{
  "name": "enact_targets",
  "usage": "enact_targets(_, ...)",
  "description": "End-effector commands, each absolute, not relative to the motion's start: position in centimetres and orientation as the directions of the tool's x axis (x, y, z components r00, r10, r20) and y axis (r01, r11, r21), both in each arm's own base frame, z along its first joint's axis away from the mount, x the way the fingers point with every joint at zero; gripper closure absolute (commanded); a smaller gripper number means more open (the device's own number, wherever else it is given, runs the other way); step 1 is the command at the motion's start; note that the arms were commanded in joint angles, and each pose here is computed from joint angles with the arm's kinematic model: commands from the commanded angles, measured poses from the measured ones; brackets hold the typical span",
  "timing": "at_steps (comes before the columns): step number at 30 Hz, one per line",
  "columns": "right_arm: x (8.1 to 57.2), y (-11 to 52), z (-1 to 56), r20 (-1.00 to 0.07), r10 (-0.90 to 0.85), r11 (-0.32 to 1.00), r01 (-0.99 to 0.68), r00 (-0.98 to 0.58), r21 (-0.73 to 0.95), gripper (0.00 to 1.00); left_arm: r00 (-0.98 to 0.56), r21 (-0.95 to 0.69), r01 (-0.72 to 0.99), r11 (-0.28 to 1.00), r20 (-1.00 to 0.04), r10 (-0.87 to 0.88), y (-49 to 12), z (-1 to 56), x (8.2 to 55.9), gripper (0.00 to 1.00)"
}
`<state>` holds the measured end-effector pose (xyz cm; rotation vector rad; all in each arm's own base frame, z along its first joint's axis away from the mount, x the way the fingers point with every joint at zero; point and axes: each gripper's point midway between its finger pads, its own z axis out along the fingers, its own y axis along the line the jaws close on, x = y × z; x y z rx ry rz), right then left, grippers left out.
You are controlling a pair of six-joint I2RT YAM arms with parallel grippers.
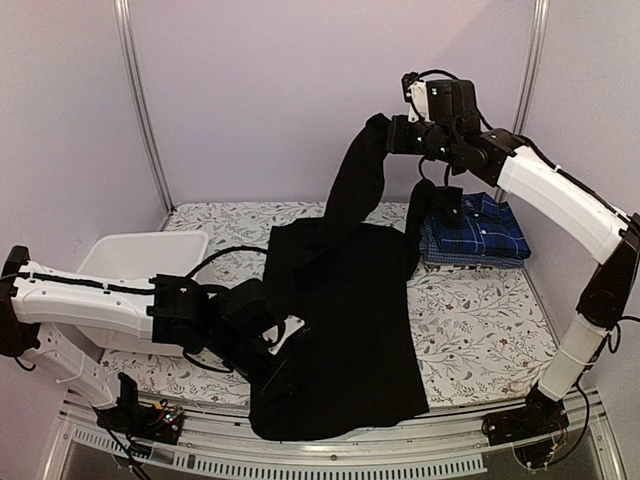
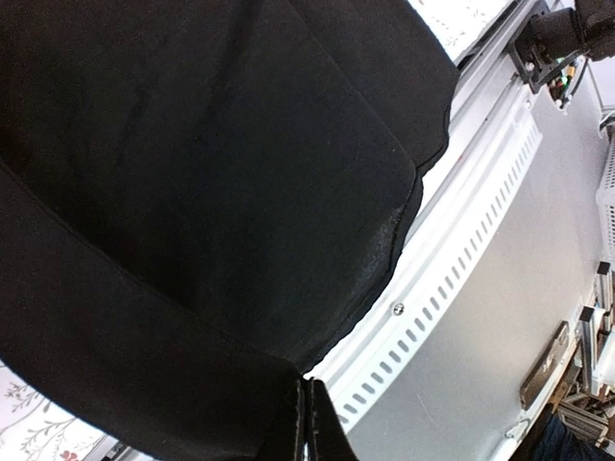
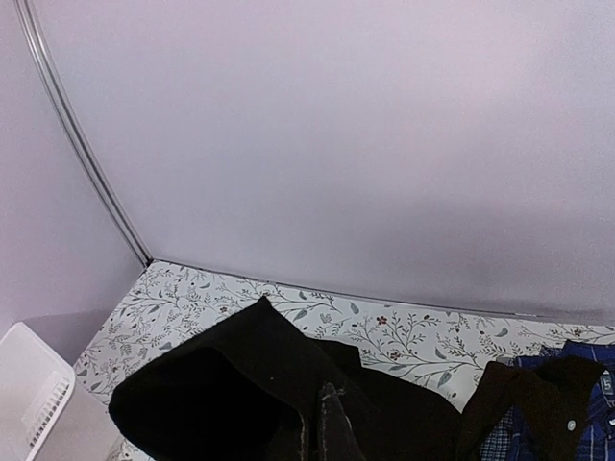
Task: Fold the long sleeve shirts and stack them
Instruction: Fold the flattened shirt at the center of the board.
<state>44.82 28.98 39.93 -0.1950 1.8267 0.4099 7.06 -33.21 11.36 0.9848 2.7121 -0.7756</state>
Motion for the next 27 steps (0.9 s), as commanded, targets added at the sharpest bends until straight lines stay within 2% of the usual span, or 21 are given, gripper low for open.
enact_targets(1,42.8,29.8,39.7,-0.952,0.074,0.908,-0.375,-0.297,0.188,1.0,-0.764,-0.46,0.64,0.615,-0.301,0.57,-33.6,11.3,6.1,1.0)
enact_targets(8,43.0,27.7,36.0,-0.942,0.026,0.953,-0.275,-0.336,0.124,1.0,-0.753,-0.478,0.645,0.597,-0.261,0.604,-33.9,9.7,5.5,1.0)
enact_targets(15,42.5,27.8,33.9,-0.922,0.027,0.95,-0.276,-0.387,0.144,1.0,-0.76,-0.49,0.626,0.606,-0.21,0.615,-33.9,7.7,5.2,1.0)
enact_targets(23,40.4,28.2,39.1,-0.947,0.076,0.929,-0.324,-0.312,0.181,1.0,-0.763,-0.507,0.615,0.603,-0.193,0.617,-33.7,6.9,4.9,1.0)
enact_targets(27,40.0,28.1,39.8,-0.949,0.087,0.927,-0.325,-0.302,0.188,1.0,-0.761,-0.517,0.613,0.598,-0.184,0.621,-33.6,6.6,4.6,1.0)
